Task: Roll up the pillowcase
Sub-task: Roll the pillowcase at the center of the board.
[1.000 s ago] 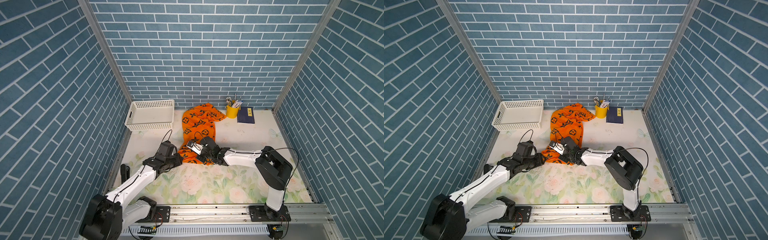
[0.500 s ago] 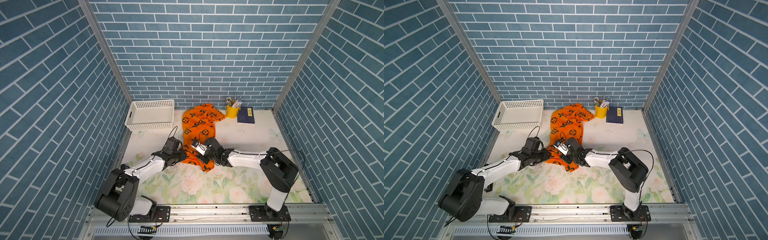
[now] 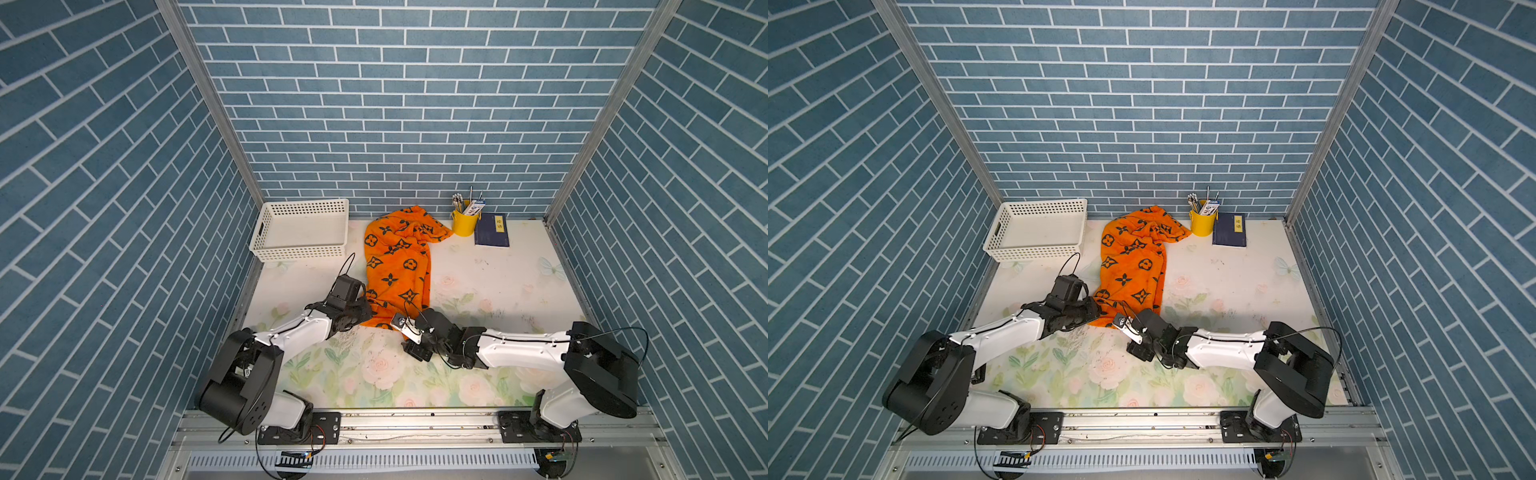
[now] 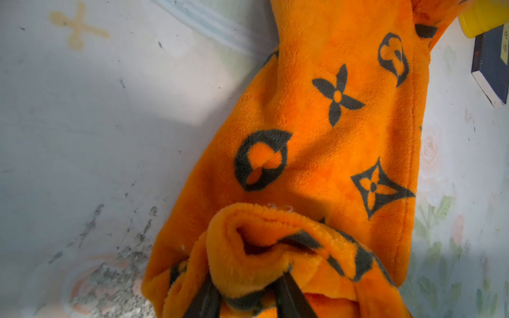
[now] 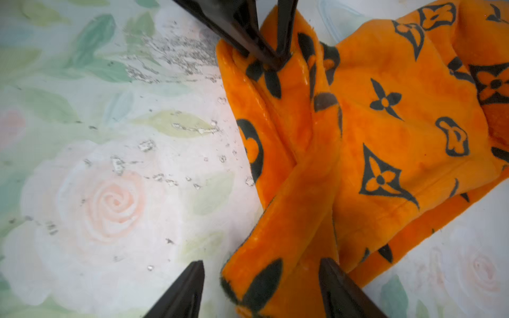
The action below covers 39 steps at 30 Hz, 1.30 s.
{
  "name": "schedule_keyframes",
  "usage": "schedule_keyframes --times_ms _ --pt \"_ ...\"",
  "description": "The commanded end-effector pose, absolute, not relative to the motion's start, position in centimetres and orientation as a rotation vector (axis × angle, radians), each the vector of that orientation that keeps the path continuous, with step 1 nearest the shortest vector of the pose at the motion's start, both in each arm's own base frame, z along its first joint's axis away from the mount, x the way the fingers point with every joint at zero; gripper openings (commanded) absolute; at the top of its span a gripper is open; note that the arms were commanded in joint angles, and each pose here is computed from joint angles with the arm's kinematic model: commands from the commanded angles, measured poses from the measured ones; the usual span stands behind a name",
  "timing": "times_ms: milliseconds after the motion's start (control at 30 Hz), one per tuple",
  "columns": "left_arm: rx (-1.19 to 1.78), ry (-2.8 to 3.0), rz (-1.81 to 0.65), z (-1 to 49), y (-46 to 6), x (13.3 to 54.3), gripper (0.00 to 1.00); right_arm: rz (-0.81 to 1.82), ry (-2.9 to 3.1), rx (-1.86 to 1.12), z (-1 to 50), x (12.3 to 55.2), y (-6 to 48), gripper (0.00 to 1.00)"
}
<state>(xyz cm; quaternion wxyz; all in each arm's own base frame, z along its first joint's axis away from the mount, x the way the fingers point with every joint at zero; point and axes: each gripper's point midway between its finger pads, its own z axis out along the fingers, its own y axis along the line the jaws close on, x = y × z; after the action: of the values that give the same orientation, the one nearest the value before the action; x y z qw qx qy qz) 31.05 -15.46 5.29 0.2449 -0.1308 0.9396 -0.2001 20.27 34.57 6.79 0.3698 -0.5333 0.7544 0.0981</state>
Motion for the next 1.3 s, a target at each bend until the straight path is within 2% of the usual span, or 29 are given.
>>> schedule_keyframes --times_ms 0,233,467,700,1000,1067,1233,1267 --pt "-0.359 2.564 -0.529 5.5 -15.6 31.4 0.37 0.055 1.926 -1.322 6.6 22.4 33.7 0.71" --pt "-0.360 2.582 -0.492 4.9 -15.3 31.4 0.37 -0.218 1.928 -1.189 6.8 26.3 31.7 0.69" --pt "-0.356 2.578 -0.476 5.1 -15.3 32.0 0.36 -0.085 2.023 -1.061 8.9 29.9 29.4 0.69" --pt "-0.357 2.581 -0.474 4.9 -15.4 32.1 0.36 -0.001 2.119 -1.066 7.8 29.3 28.3 0.70" --pt "-0.339 2.576 -0.455 5.2 -15.1 32.0 0.36 0.106 1.923 -1.053 12.5 28.1 30.3 0.71" --pt "-0.335 2.570 -0.458 5.4 -15.1 32.1 0.36 0.131 1.939 -1.079 12.3 28.7 31.3 0.65" --pt "-0.329 2.571 -0.450 5.4 -15.0 32.0 0.36 0.122 2.059 -1.080 10.0 31.7 33.1 0.40" --pt "-0.326 2.572 -0.447 5.3 -15.0 31.9 0.36 0.121 2.080 -1.076 9.4 31.9 32.9 0.40"
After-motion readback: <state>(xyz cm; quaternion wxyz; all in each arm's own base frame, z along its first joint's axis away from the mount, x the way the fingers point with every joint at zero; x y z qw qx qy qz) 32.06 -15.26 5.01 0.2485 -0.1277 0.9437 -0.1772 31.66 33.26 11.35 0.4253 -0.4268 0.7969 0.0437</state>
